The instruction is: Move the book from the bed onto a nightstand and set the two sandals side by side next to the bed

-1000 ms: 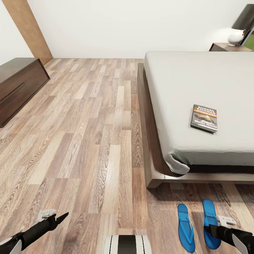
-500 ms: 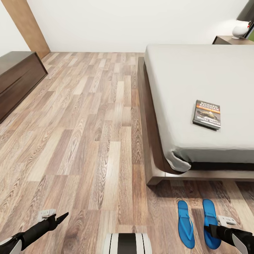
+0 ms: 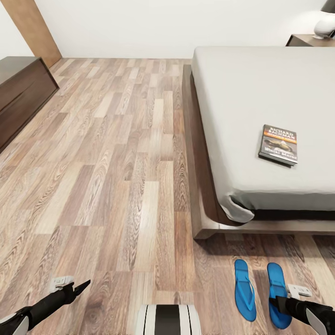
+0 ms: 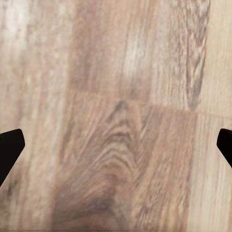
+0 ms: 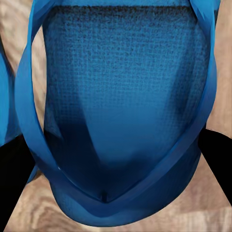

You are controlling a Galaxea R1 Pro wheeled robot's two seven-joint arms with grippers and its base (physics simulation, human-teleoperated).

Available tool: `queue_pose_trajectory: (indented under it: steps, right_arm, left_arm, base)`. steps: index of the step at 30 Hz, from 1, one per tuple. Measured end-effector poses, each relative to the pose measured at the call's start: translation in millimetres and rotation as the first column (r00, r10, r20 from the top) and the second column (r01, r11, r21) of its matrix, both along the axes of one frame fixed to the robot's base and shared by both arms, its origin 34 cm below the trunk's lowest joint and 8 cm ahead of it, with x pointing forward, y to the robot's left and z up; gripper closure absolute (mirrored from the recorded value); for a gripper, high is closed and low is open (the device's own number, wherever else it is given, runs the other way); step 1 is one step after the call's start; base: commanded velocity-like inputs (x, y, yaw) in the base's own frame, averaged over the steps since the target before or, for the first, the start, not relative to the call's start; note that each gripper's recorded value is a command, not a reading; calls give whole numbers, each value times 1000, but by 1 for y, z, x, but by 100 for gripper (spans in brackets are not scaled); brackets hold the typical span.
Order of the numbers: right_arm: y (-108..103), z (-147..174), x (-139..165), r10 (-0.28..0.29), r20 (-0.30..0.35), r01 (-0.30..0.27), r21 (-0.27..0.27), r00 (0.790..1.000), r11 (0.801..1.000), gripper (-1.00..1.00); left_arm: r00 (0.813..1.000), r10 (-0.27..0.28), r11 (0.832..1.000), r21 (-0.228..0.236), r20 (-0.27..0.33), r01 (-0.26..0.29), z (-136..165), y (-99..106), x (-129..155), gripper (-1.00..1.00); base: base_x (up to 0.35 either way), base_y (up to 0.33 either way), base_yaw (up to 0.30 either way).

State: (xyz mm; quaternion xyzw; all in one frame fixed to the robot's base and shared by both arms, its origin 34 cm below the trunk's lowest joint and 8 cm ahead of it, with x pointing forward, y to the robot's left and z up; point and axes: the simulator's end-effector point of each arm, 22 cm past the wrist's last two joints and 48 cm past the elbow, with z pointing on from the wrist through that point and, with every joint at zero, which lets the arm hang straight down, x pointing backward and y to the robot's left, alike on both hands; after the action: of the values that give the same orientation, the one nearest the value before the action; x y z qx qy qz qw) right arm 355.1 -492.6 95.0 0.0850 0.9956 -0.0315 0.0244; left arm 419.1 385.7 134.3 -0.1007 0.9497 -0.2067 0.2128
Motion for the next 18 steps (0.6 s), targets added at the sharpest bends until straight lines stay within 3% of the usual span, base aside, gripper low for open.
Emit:
queue_pose_trajectory:
  steps: [14, 18]
  right_arm:
    - [1, -10, -13, -1, -32, 1, 1, 999, 1000, 100]
    - [1, -10, -13, -1, -32, 1, 1, 999, 1000, 100]
  left_arm:
    - [999, 0, 1000, 0, -32, 0, -12, 0, -12, -100]
    - [1000, -1, 1000, 4, -26, 1, -11, 1, -11, -100]
  base:
    - [1, 0, 0]
    - [146, 60, 0]
